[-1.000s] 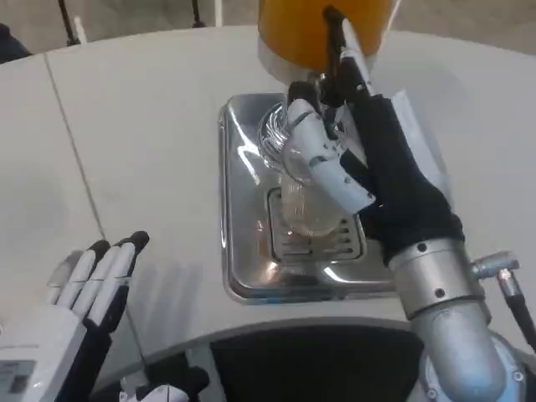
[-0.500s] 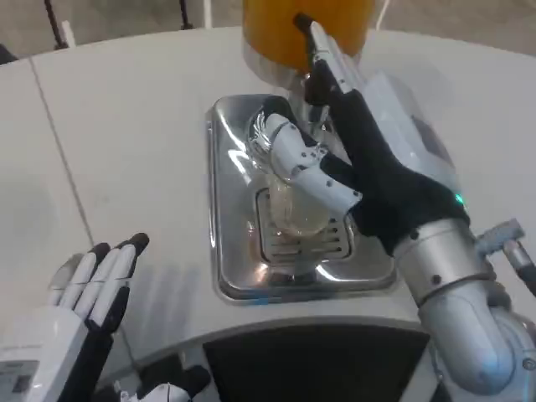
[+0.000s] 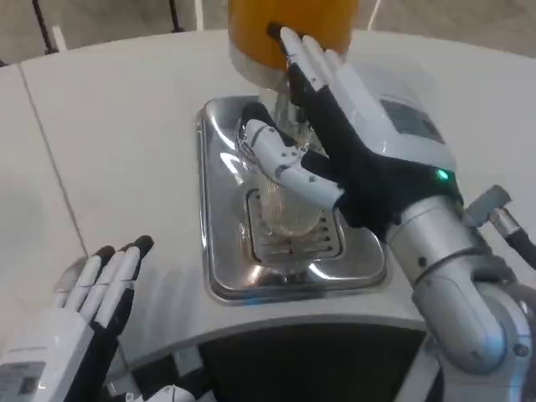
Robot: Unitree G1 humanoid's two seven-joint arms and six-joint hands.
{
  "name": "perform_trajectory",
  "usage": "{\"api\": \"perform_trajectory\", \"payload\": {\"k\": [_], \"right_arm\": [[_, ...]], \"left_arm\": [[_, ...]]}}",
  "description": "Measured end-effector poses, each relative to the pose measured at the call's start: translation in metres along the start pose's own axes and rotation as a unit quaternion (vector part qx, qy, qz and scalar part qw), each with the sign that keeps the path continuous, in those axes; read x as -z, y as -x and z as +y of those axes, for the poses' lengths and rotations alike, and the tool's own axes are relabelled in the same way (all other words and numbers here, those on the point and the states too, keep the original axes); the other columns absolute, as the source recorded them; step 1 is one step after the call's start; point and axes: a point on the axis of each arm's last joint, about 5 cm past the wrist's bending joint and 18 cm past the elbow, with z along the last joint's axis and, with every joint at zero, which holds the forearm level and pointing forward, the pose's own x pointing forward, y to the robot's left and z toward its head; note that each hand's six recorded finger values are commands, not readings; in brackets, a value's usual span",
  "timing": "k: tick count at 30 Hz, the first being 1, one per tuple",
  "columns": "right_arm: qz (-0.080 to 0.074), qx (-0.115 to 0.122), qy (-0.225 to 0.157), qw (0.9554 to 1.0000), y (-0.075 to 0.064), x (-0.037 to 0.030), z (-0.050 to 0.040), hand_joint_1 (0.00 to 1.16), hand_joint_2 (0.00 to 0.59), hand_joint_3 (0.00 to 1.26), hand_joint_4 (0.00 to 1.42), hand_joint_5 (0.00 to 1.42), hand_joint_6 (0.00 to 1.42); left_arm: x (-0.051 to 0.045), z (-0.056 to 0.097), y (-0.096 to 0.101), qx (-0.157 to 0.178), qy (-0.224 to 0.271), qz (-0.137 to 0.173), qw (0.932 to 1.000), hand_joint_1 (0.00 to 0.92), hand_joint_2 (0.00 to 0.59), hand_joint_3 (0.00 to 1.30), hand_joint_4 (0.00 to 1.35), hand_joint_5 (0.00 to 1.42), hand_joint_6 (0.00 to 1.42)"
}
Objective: Grasp the cup under the faucet to collect the drink, then remove the cup.
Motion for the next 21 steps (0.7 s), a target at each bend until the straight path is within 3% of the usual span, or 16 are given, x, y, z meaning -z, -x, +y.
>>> {"api": "perform_trajectory", "payload": {"k": [8, 12, 21], "right_arm": [[-0.008, -0.033, 0.058, 0.9977, -0.009, -0.0116, -0.0056, 0.00, 0.517, 0.02, 0.00, 0.00, 0.03], [-0.014, -0.062, 0.077, 0.9950, -0.012, -0.0164, -0.0026, 0.00, 0.518, 0.02, 0.00, 0.00, 0.03], [-0.008, -0.056, 0.100, 0.9933, -0.009, -0.0204, -0.0014, 0.00, 0.526, 0.02, 0.00, 0.00, 0.03]], "left_arm": [[0.0009, -0.001, 0.000, 0.003, -0.006, 0.007, 0.9999, 0.000, 0.084, 0.00, 0.00, 0.00, 0.00], [0.0012, -0.001, -0.002, 0.008, -0.015, 0.009, 0.9998, 0.000, 0.083, 0.00, 0.00, 0.00, 0.00], [0.0000, -0.002, -0.006, 0.000, -0.013, 0.009, 0.9999, 0.000, 0.076, 0.00, 0.00, 0.00, 0.00]]}}
